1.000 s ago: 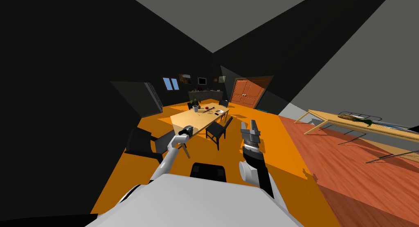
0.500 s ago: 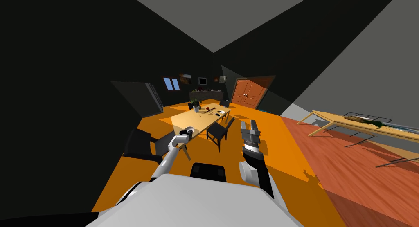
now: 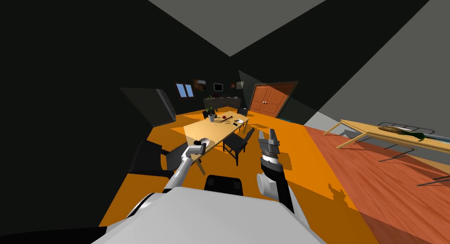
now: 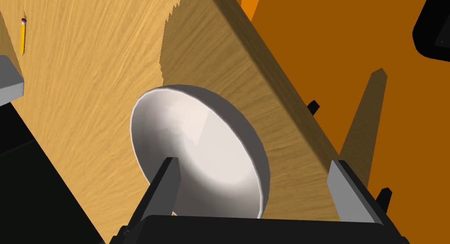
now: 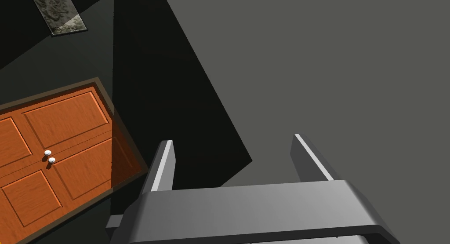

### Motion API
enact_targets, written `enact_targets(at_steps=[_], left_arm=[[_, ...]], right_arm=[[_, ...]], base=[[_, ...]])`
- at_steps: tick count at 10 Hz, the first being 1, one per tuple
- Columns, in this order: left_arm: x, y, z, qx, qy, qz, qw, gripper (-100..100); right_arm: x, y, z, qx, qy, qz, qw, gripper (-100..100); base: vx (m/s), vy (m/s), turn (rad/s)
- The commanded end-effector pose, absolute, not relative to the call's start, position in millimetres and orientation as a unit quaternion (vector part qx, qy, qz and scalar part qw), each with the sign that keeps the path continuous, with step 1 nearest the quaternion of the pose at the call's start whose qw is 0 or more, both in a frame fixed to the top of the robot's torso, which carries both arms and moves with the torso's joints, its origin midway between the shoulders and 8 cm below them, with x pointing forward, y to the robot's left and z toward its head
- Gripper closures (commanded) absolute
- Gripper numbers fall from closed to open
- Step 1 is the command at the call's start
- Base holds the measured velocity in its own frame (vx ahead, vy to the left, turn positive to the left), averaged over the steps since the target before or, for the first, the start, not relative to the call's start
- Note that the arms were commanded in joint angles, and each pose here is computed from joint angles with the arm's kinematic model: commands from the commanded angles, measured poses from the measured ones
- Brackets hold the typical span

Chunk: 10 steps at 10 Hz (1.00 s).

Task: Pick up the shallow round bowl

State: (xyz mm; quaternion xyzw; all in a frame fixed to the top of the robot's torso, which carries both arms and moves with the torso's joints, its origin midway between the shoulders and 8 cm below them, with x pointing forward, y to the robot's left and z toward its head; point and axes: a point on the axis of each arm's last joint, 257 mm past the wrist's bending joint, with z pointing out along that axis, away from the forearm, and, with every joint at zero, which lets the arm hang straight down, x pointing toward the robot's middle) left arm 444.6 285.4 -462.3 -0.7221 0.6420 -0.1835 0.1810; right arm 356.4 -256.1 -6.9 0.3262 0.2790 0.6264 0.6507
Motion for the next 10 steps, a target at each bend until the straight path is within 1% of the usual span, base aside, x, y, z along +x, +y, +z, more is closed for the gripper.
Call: enact_targets(at_steps=[1,3,4,5,6,7,10], left_arm=[[430.2,289.1,-474.0,-0.73,0.644,-0.161,0.163,-100],[413.2,294.2,-487.4,-0.738,0.645,-0.137,0.146,-100],[399.2,300.1,-497.7,-0.743,0.645,-0.119,0.135,-100],[408.7,296.6,-495.5,-0.74,0.645,-0.129,0.141,-100],[407.1,297.4,-497.0,-0.74,0.645,-0.127,0.14,0],[405.3,296.8,-505.0,-0.74,0.645,-0.128,0.141,-100],[402.3,295.9,-515.2,-0.74,0.645,-0.128,0.142,-100]], right_arm=[[356.4,-256.1,-6.9,0.326,0.279,0.626,0.651,0],[356.4,-256.1,-6.9,0.326,0.279,0.626,0.651,0],[356.4,-256.1,-6.9,0.326,0.279,0.626,0.651,0],[356.4,-256.1,-6.9,0.326,0.279,0.626,0.651,0],[356.4,-256.1,-6.9,0.326,0.279,0.626,0.651,0],[356.5,-256.0,-6.9,0.326,0.279,0.626,0.651,0],[356.5,-256.0,-6.9,0.326,0.279,0.626,0.651,0]], base=[[0.071,0.066,0.023],[0.09,0.077,0.017],[0.137,0.14,0.023],[0.065,0.076,-0.003],[0.011,0.013,-0.002],[0.03,0.01,-0.003],[0.031,0.005,-0.003]])
